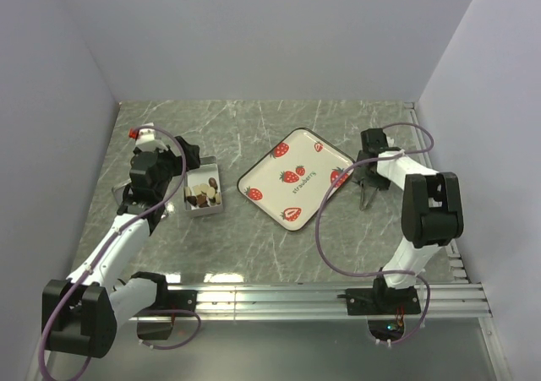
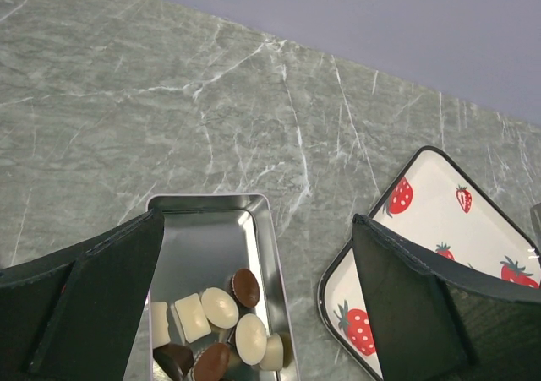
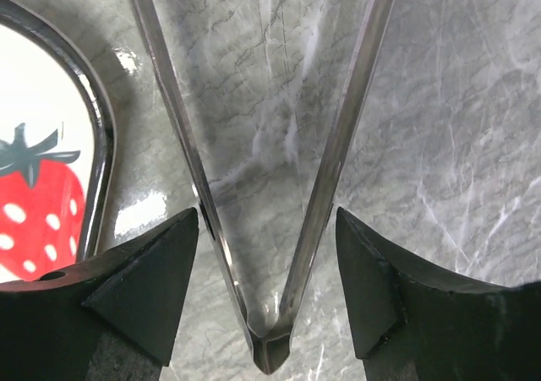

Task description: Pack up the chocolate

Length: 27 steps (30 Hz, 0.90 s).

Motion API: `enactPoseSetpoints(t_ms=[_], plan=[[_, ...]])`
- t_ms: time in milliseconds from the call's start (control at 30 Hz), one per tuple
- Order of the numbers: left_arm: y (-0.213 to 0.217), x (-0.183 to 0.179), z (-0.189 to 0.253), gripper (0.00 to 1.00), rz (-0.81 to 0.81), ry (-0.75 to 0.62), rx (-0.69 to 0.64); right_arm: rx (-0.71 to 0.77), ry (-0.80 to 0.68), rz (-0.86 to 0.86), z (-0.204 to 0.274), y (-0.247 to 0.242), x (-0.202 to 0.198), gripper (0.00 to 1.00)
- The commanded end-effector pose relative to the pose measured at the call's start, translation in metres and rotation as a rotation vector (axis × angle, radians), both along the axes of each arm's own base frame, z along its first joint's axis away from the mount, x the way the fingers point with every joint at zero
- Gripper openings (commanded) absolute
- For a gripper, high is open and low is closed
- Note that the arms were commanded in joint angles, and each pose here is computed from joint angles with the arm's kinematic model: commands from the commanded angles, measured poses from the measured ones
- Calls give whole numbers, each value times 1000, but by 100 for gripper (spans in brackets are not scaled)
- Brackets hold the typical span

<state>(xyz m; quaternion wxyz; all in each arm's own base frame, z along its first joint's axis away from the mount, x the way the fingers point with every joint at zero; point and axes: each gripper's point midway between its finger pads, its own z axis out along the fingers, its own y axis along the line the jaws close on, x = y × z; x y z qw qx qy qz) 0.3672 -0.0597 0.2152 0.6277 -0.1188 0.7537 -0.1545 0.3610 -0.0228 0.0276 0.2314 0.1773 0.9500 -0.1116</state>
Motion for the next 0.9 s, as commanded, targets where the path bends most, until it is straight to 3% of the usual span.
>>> enactPoseSetpoints(t_ms=[0, 433, 600, 867], plan=[[0, 7, 23, 100, 10, -47, -3, -5, -94, -12, 33, -4, 2, 73], [10, 6, 19, 99, 66, -36, -3, 88, -372, 58, 107, 14, -22, 73], [29, 5, 13, 99, 178, -19, -2, 188, -545, 153, 147, 36, -22, 73], [59, 2, -6, 99, 365, 60, 9, 317, -680, 345, 189, 86, -22, 73]])
